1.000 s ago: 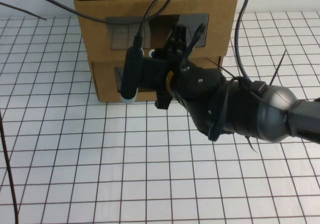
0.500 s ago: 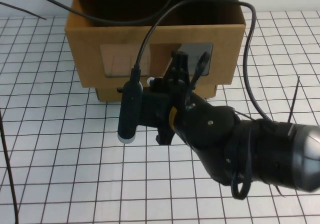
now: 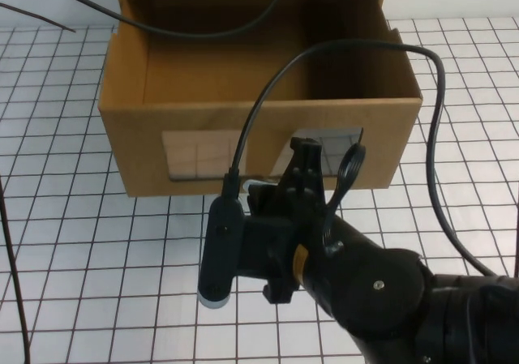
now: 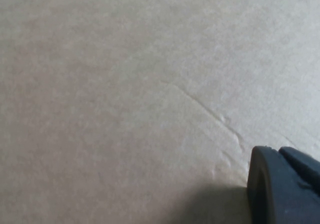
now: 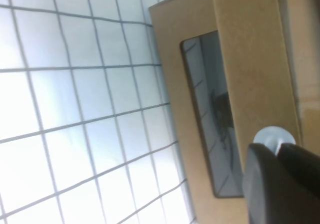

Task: Open the shoe box
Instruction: 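Pull the top drawer of the cardboard box fully open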

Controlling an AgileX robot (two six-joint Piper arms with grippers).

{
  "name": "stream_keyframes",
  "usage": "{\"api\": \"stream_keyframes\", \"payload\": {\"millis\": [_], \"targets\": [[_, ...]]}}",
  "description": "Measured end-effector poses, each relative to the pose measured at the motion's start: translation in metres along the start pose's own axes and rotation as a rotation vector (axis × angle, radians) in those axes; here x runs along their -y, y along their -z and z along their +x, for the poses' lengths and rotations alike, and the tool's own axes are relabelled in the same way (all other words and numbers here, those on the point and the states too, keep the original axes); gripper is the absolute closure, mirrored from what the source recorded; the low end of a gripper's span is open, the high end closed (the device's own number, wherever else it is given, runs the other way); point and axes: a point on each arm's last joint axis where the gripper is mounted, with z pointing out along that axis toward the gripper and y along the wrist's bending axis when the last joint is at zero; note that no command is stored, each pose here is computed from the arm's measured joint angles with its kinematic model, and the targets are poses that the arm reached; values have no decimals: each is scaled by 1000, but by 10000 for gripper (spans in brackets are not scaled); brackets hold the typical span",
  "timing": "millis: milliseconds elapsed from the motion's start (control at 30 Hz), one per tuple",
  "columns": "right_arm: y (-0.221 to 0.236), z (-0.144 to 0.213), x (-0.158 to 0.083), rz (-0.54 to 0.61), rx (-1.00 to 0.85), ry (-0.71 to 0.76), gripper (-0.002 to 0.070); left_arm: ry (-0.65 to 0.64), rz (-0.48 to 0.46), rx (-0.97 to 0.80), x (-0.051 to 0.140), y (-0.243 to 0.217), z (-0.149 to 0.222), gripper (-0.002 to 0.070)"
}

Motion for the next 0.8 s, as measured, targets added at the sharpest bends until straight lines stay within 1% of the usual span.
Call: {"api": "stream_keyframes", "payload": {"millis": [800], "targets": [[14,-8,-14,-48,-29,-85,669,8,0,0,0,0,0,677]]}}
